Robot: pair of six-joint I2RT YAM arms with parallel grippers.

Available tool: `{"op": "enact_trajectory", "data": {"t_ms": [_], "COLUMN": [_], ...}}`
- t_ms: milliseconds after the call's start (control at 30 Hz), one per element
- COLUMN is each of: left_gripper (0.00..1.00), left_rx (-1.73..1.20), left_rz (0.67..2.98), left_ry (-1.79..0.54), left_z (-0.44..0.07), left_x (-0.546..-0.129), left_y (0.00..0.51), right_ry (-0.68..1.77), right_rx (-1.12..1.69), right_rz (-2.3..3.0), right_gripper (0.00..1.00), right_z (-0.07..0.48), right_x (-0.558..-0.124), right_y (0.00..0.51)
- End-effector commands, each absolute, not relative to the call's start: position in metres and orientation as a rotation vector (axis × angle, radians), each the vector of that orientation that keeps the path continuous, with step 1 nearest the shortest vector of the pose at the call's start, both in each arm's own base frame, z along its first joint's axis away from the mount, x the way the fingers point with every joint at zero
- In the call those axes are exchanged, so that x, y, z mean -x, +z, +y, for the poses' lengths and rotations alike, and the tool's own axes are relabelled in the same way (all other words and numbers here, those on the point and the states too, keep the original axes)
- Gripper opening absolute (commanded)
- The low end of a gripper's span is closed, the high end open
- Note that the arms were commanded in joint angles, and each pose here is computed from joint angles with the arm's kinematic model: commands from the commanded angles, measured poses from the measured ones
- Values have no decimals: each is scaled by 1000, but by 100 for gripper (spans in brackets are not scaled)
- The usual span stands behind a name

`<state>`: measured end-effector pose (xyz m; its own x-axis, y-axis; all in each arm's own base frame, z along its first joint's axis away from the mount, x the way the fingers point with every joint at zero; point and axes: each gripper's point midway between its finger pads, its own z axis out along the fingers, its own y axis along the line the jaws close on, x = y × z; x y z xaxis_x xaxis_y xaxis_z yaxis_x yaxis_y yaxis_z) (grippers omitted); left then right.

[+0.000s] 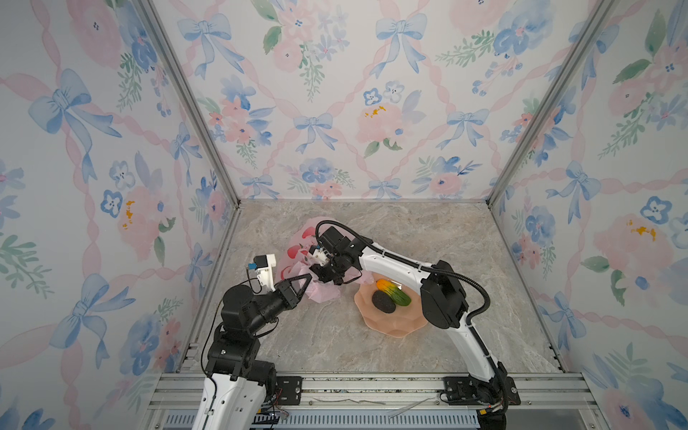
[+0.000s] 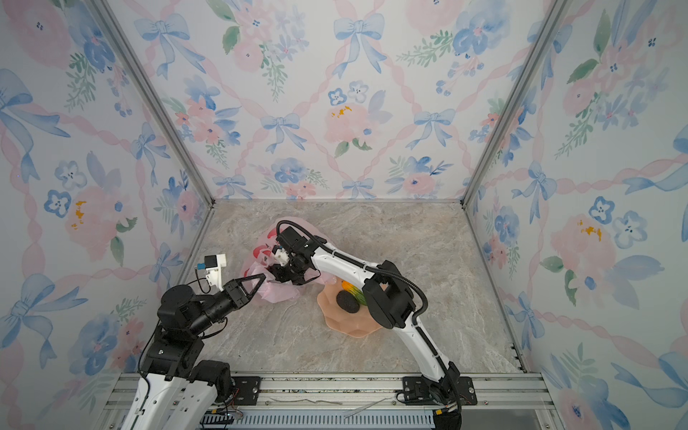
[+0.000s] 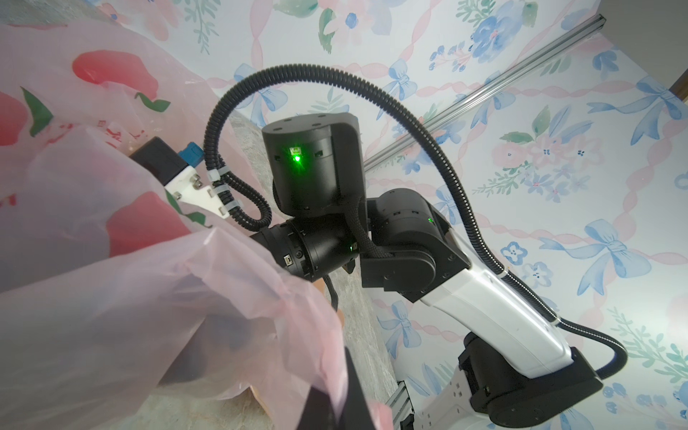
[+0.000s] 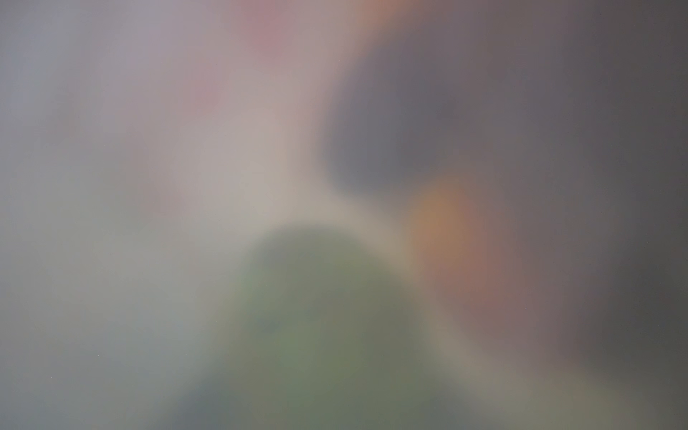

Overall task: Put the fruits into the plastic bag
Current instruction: 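Lower the green fruit into the pink bag with the right gripper, then withdraw the open right gripper from the bag and swing it over the bowl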

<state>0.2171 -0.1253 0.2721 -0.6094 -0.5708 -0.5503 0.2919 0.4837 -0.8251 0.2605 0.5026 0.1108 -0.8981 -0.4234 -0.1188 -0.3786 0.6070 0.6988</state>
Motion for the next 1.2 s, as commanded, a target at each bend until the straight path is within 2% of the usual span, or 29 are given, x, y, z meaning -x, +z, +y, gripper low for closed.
{"op": "enact_trajectory", "data": {"t_ms": [0, 233, 433, 533, 767, 867, 1167], "left_gripper": [0, 0, 0, 0, 0, 0, 0], "left_rx": [221, 225, 233, 237, 208, 216, 218], "left_rz": [1844, 1840, 1836, 1825, 1781, 1777, 1767], "left_ry": [-1257, -1255, -1258, -1258, -1256, -1255, -1271], "left_z": [-126, -125, -124, -123, -123, -122, -122], "left_x": [-216, -215, -213, -212, -206, -206, -204], "left_y": [273, 272, 270, 272, 287, 286, 292], "right_ry": [-1214, -1241, -1173, -1030, -378, -278, -558], "right_rx": [-704, -727, -751, -779, -912, -906, -938], "right_rz": [-2741, -2754, -2852, -2963, -3281, -3321, -3434], "right_gripper": [74, 84, 85, 85, 90, 91, 93], "right_z": [512, 512, 494, 472, 392, 370, 363], "right_x": [-259, -259, -266, -271, -309, -328, -375], "right_y": [113, 127, 144, 148, 155, 164, 233]}}
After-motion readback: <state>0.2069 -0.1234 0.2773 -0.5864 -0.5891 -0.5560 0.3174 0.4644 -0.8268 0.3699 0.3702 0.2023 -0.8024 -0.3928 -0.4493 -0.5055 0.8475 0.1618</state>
